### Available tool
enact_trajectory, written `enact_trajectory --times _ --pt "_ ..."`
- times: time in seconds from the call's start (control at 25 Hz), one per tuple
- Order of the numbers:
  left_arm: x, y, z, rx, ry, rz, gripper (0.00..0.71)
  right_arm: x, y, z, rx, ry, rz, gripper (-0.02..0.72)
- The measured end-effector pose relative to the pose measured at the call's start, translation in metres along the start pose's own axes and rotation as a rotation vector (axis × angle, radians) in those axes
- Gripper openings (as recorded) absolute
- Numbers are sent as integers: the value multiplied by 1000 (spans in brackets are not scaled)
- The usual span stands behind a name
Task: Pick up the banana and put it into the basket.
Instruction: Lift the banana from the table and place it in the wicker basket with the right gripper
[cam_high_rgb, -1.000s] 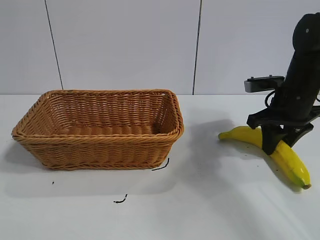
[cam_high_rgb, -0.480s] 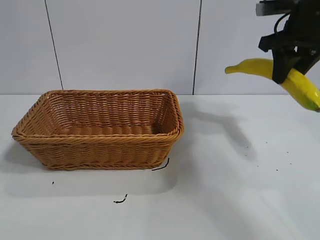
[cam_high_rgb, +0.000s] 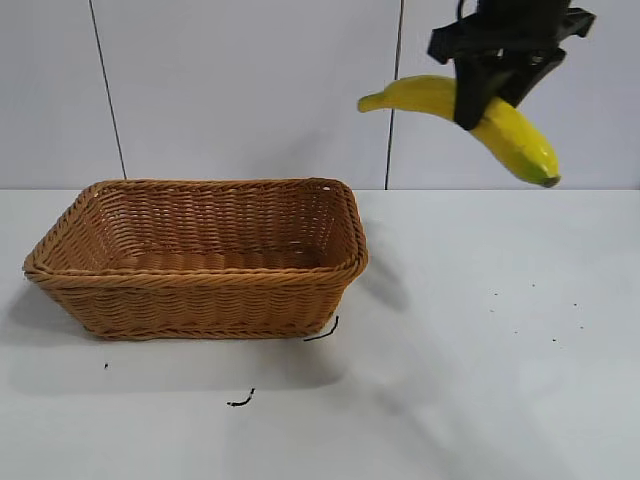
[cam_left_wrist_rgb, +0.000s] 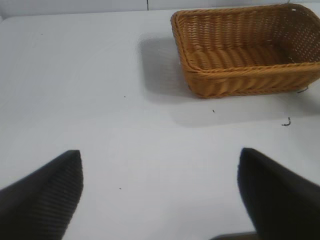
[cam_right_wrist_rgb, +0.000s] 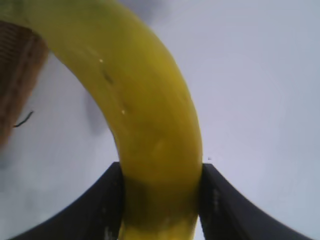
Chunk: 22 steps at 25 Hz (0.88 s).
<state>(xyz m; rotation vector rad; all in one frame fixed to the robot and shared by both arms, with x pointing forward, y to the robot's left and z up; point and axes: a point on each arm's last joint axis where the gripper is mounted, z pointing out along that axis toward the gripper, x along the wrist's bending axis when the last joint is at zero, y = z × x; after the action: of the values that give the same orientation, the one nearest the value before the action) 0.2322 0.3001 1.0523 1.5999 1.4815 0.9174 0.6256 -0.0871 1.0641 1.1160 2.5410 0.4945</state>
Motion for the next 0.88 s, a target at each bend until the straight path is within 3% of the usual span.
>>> enact_trajectory --times 0.4,0.72,0.88 --pt "0 0 0 0 0 0 635 64 31 9 -213 -2 -264 289" --pt "0 0 0 0 0 0 635 74 38 69 -284 -38 -397 289" --pt "0 0 0 0 0 0 635 79 34 101 -280 -33 -411 289"
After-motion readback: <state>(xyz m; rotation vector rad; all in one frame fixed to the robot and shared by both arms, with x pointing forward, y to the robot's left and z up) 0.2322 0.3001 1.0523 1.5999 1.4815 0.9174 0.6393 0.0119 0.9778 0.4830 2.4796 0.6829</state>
